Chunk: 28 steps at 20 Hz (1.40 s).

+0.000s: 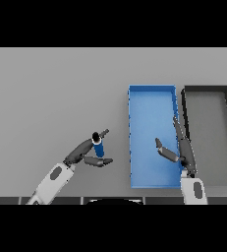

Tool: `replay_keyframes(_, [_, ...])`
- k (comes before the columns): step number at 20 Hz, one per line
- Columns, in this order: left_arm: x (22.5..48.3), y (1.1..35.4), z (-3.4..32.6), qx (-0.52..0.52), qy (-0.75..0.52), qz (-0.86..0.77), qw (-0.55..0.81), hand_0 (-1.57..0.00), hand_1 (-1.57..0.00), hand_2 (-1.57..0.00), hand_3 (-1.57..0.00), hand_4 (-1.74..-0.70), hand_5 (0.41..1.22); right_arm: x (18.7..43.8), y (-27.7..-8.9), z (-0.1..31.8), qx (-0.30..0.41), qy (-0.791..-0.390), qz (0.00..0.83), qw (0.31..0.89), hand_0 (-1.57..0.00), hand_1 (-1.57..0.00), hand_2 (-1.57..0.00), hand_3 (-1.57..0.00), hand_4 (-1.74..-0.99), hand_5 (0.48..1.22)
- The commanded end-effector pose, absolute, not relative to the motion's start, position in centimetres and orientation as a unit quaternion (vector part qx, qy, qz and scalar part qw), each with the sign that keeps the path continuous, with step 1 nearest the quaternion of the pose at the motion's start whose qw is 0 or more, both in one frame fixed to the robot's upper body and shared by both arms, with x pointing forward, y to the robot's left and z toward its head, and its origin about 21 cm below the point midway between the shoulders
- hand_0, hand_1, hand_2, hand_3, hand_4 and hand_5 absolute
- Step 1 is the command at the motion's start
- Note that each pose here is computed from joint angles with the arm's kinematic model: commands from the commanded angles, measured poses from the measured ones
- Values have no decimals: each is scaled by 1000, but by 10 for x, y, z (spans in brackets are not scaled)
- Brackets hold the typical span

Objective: Pick up the blue pipe and place it into the blue bin.

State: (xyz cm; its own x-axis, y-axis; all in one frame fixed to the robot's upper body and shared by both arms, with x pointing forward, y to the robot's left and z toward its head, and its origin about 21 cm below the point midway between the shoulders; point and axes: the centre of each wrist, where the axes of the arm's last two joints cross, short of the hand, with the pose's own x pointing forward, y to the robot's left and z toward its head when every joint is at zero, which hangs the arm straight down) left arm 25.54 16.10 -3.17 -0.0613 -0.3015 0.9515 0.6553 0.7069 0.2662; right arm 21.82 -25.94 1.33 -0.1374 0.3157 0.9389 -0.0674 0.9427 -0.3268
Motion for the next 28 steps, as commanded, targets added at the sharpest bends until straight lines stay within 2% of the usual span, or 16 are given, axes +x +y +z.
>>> replay_keyframes(1, [256, 157, -34, -146, -641, -350, 667, 1, 1, 1, 1, -1107, 463, 220, -254, 14, -79, -738, 143, 655, 1, 1, 1, 1, -1207, 650])
replay_keyframes(3, [258, 150, -34, -167, -649, -319, 670, 1, -41, -151, -121, -1186, 550, 217, -257, 13, -75, -744, 146, 647, 1, 1, 1, 1, -1213, 655])
replay_keyframes(4, [259, 150, -35, -175, -651, -309, 670, -10, -156, -308, -276, -1243, 613, 217, -254, 11, -74, -742, 147, 650, 1, 1, 1, 1, -1217, 655])
replay_keyframes(5, [259, 147, -37, -189, -650, -297, 674, -125, -319, -485, -535, -1281, 735, 217, -257, 11, -75, -738, 145, 654, 1, 1, 1, 1, -1220, 656])
replay_keyframes(7, [256, 142, -36, -195, -656, -287, 670, -602, -752, -865, -908, -1439, 910, 218, -254, 13, -75, -743, 146, 649, 1, 1, 1, 1, -1219, 657])
replay_keyframes(8, [256, 144, -36, -198, -654, -288, 671, -796, -915, -1006, -1030, -1497, 972, 215, -256, 11, -75, -742, 143, 651, 1, 1, 1, 1, -1224, 658])
replay_keyframes(10, [251, 138, -38, -205, -662, -290, 660, -1075, -1151, -1210, -1194, -1580, 1062, 218, -255, 11, -74, -735, 139, 659, 1, 1, 1, 1, -1233, 660])
replay_keyframes(11, [248, 136, -38, -201, -665, -295, 655, -1174, -1235, -1282, -1270, -1553, 1094, 219, -256, 12, -76, -737, 140, 657, 1, 1, 1, 1, -1228, 656])
replay_keyframes(14, [245, 133, -33, -196, -679, -292, 644, -1368, -1399, -1423, -1417, -1501, 1156, 223, -258, 13, -69, -736, 137, 660, 1, 1, 1, 1, -1221, 638])
replay_keyframes(17, [252, 127, -19, -197, -703, -285, 621, -1467, -1483, -1495, -1492, -1478, 1188, 222, -257, 15, -66, -737, 137, 658, 1, 1, 1, 1, -1219, 628])
replay_keyframes(20, [257, 120, 1, -211, -729, -272, 592, -1518, -1526, -1532, -1531, -1469, 1204, 224, -254, 13, -69, -732, 139, 663, 1, 1, 1, 1, -1226, 636])
replay_keyframes(25, [259, 108, 33, -238, -742, -287, 557, -1554, -1556, -1558, -1558, -1465, 1215, 220, -264, 13, -84, -736, 152, 655, 1, 1, 1, 1, -1184, 643])
replay_keyframes(28, [260, 101, 45, -244, -739, -299, 553, -1562, -1563, -1564, -1564, -1467, 1218, 225, -261, 11, -87, -732, 154, 658, 1, 1, 1, 1, -1161, 644])
